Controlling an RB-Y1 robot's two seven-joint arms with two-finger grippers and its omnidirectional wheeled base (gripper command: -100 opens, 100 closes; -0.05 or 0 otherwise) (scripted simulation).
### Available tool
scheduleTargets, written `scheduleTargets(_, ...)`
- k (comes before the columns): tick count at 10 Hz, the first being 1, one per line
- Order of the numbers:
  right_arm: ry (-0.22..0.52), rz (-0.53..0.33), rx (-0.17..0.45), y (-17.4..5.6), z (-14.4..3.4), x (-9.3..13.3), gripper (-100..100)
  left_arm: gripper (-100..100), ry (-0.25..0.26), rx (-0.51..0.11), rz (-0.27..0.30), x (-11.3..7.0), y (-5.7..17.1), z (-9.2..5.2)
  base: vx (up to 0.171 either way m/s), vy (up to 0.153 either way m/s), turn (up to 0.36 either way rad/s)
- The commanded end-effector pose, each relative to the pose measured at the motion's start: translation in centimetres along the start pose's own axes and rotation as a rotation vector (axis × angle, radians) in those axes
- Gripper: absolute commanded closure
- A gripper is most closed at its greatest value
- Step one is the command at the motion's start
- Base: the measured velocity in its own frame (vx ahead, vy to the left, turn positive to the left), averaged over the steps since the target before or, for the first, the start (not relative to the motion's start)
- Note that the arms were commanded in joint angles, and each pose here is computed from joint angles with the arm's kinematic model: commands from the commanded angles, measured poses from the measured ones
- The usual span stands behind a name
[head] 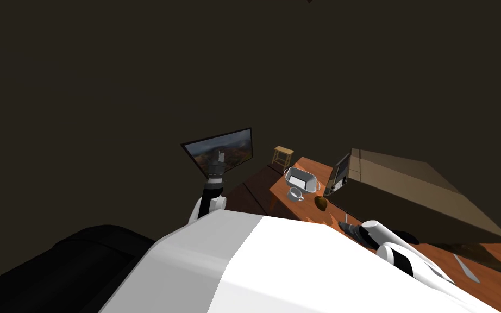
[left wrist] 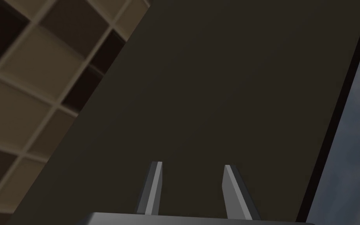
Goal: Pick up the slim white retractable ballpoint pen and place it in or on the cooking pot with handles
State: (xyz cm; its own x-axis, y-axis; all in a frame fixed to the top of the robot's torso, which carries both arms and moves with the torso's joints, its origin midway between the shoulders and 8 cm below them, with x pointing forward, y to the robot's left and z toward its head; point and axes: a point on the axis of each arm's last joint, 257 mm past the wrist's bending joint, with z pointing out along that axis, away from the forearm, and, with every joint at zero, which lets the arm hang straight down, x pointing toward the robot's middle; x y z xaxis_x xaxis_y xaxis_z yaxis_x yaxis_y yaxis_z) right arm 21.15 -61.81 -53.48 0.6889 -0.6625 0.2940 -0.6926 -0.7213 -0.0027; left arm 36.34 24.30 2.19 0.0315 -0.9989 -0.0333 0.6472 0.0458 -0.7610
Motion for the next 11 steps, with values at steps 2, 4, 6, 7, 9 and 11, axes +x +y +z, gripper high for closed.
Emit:
scheduleTargets(2,-0.003,-0.006,0.002,0.3,-0.8,1.1,100,0,0.0,0.0,0.0,0.0,0.0,0.0,-0.009,0.075,-0.034)
scheduleTargets(4,-0.003,-0.005,0.001,0.3,-0.6,0.9,0,0,0.0,0.0,0.0,0.0,0.0,0.0,-0.003,0.016,-0.002)
scheduleTargets(6,-0.014,0.029,-0.023,3.0,-1.8,1.4,100,0,0.0,0.0,0.0,0.0,0.0,0.0,-0.062,0.088,0.085)
scheduleTargets(7,-0.02,0.048,-0.037,4.5,-2.6,1.9,100,0,0.0,0.0,0.0,0.0,0.0,0.0,-0.068,0.144,0.066)
scheduleTargets(9,-0.026,0.068,-0.05,6.0,-3.5,2.4,100,0,0.0,0.0,0.0,0.0,0.0,0.0,-0.028,0.135,0.058)
scheduleTargets(11,-0.029,0.079,-0.056,6.8,-4.0,2.6,100,0,0.0,0.0,0.0,0.0,0.0,0.0,-0.029,0.105,0.045)
